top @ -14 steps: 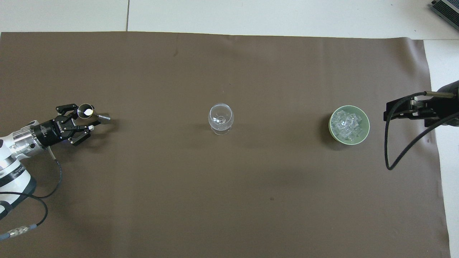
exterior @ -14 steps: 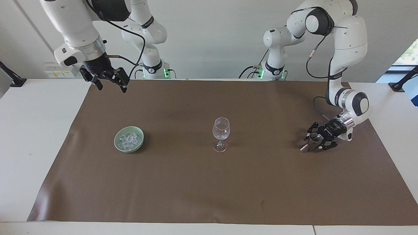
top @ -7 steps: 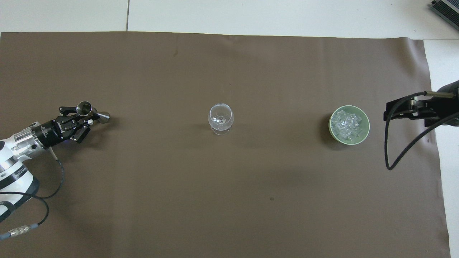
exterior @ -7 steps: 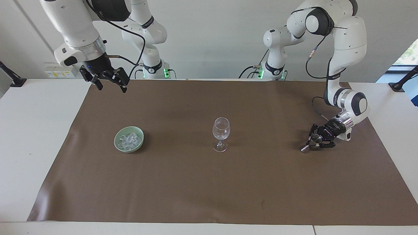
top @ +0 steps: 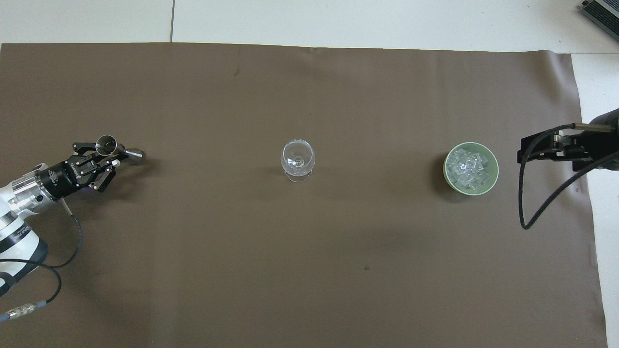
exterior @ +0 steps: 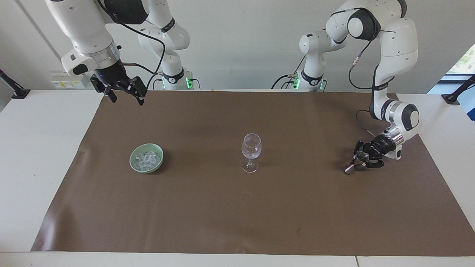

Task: Pour wine and add ice with both arms
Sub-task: 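Lift the jigger with the left gripper and carry it over the glass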

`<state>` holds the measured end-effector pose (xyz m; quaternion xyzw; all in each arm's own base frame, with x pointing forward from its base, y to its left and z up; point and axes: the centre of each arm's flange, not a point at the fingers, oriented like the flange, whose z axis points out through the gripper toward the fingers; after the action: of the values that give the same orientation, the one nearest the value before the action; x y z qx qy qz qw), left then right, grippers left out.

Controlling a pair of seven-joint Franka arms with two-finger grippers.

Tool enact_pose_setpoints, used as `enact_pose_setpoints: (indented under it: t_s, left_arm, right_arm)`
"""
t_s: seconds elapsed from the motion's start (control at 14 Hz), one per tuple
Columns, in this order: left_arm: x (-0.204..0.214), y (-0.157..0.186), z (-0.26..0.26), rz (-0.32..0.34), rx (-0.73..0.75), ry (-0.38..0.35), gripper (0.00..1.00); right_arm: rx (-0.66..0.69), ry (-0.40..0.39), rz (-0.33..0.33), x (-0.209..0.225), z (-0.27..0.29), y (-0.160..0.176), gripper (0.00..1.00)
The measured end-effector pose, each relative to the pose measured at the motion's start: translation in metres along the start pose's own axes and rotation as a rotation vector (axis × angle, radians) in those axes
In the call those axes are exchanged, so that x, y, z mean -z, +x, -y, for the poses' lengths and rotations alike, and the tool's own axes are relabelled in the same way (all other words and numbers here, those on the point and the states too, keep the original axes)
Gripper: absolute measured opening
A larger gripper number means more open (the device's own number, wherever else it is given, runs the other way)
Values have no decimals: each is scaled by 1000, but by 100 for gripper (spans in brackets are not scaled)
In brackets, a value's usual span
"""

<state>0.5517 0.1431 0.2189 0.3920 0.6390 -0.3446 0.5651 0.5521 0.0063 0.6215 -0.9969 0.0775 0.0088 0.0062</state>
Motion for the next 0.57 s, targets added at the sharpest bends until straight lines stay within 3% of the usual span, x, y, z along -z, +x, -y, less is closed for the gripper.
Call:
enact_pose_setpoints:
  t_s: [0.57]
  left_arm:
    - [-11, -64, -16, 17, -136, 12, 20]
  right_arm:
    - [0, 0, 0, 0, 0, 0, 100]
